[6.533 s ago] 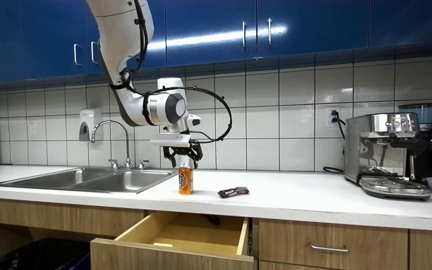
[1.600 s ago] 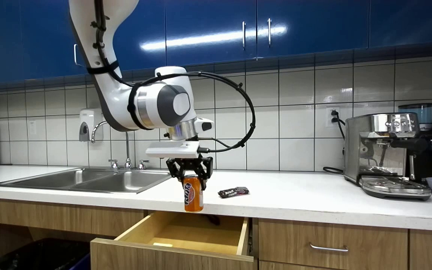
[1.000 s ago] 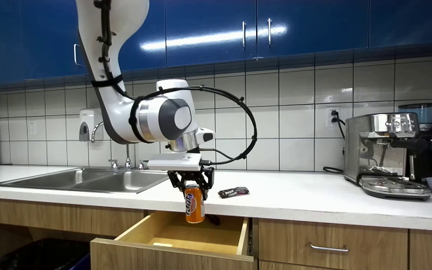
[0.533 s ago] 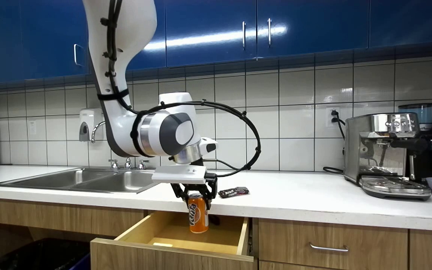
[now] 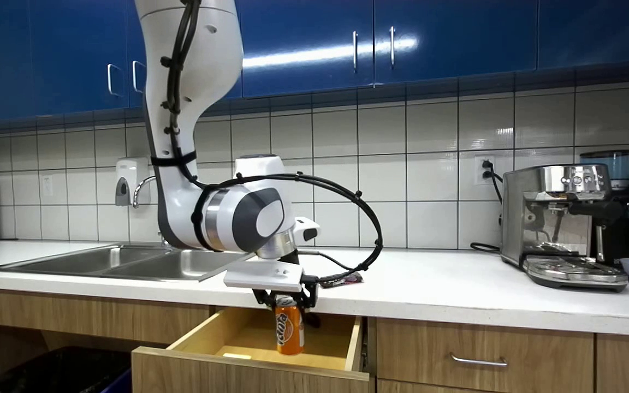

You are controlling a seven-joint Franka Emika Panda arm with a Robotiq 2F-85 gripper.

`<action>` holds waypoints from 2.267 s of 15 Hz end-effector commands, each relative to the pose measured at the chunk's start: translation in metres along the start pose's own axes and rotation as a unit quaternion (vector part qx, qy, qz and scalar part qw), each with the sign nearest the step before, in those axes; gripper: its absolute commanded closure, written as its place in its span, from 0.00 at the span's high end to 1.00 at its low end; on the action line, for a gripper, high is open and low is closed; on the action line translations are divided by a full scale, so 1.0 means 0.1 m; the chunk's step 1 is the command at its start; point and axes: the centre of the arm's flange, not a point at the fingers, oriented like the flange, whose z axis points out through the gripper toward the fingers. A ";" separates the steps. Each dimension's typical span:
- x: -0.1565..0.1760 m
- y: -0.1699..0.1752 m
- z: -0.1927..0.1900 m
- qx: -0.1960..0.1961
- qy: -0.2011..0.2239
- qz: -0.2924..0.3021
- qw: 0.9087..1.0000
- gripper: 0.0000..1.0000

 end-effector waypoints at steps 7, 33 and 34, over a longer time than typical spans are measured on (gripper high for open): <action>0.03 0.19 0.26 0.001 0.018 0.002 1.000 0.38; 0.07 0.17 0.59 0.003 -0.014 -0.001 1.000 1.00; 0.08 0.17 0.59 0.002 -0.014 -0.002 1.000 1.00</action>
